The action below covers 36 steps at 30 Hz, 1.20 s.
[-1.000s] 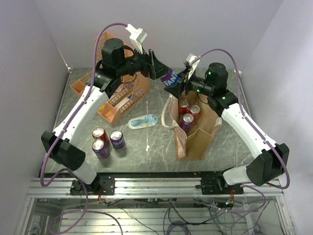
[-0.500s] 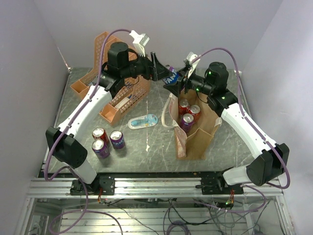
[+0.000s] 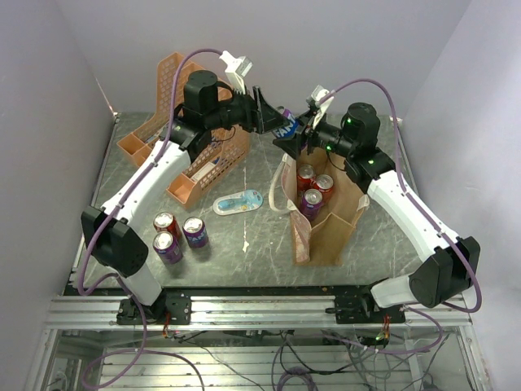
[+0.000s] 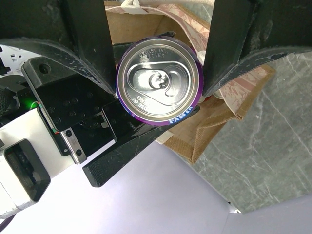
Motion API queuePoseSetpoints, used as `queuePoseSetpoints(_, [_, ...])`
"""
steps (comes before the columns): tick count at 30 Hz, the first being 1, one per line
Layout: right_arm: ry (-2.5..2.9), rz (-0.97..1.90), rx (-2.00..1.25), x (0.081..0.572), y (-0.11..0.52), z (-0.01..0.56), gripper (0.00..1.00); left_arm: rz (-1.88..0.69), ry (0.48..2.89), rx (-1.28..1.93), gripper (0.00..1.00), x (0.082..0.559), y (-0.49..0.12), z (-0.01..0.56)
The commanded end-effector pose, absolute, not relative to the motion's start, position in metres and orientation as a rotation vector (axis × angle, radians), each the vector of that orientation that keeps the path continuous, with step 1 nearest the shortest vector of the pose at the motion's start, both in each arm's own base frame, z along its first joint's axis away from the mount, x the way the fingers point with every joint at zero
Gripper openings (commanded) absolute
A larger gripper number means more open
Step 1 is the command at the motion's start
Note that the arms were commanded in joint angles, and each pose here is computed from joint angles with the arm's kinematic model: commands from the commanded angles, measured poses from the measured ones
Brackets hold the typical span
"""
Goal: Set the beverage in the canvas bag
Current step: Pick up the drink from the canvas bag.
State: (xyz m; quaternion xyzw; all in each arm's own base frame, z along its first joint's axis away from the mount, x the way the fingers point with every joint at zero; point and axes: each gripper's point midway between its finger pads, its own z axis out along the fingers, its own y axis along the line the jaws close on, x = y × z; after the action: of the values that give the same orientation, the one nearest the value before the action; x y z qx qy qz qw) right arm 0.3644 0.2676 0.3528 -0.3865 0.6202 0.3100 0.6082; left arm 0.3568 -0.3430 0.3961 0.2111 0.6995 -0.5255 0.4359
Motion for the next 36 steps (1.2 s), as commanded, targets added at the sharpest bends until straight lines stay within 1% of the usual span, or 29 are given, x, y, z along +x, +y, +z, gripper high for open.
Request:
queuePoseSetpoints(1, [1.275, 0.706, -0.888, 0.363, 0.274, 0.394, 0.0, -1.395, 1.7, 0.597, 0.75, 0.34, -0.359, 0.403])
queuePoseSetpoints(4, [1.271, 0.703, -0.886, 0.364, 0.274, 0.395, 0.0, -1.392, 1.711, 0.592, 0.81, 0.341, -0.359, 0.4])
queuePoseSetpoints(9, [1.273, 0.706, -0.887, 0.364, 0.275, 0.394, 0.0, -1.392, 1.711, 0.592, 0.84, 0.342, -0.359, 0.4])
queuePoseSetpoints(14, [1.272, 0.705, -0.883, 0.365, 0.274, 0.395, 0.0, -1.399, 1.708, 0.595, 0.79, 0.341, -0.36, 0.399])
queuePoseSetpoints(19, [1.276, 0.716, -0.883, 0.363, 0.275, 0.395, 0.0, -1.39, 1.713, 0.594, 0.82, 0.343, -0.361, 0.397])
queuePoseSetpoints(24, [1.279, 0.723, -0.886, 0.362, 0.276, 0.394, 0.0, -1.392, 1.713, 0.597, 0.83, 0.342, -0.362, 0.397])
queuePoseSetpoints(29, [1.277, 0.728, -0.883, 0.363, 0.276, 0.395, 0.0, -1.393, 1.715, 0.598, 0.76, 0.34, -0.362, 0.396])
queuePoseSetpoints(32, [1.285, 0.731, -0.878, 0.365, 0.277, 0.394, 0.0, -1.401, 1.686, 0.619, 0.66, 0.337, -0.362, 0.4])
queuePoseSetpoints(33, [1.294, 0.726, -0.87, 0.367, 0.276, 0.393, 0.0, -1.402, 1.67, 0.631, 0.61, 0.336, -0.363, 0.402])
queuePoseSetpoints(34, [1.309, 0.721, -0.861, 0.369, 0.275, 0.391, 0.03, -1.404, 1.651, 0.645, 0.53, 0.335, -0.363, 0.406])
queuePoseSetpoints(35, [1.323, 0.72, -0.854, 0.37, 0.275, 0.388, 0.09, -1.402, 1.633, 0.657, 0.36, 0.334, -0.363, 0.408])
queuePoseSetpoints(36, [1.336, 0.717, -0.852, 0.369, 0.274, 0.385, 0.17, -1.395, 1.611, 0.666, 0.17, 0.334, -0.361, 0.413])
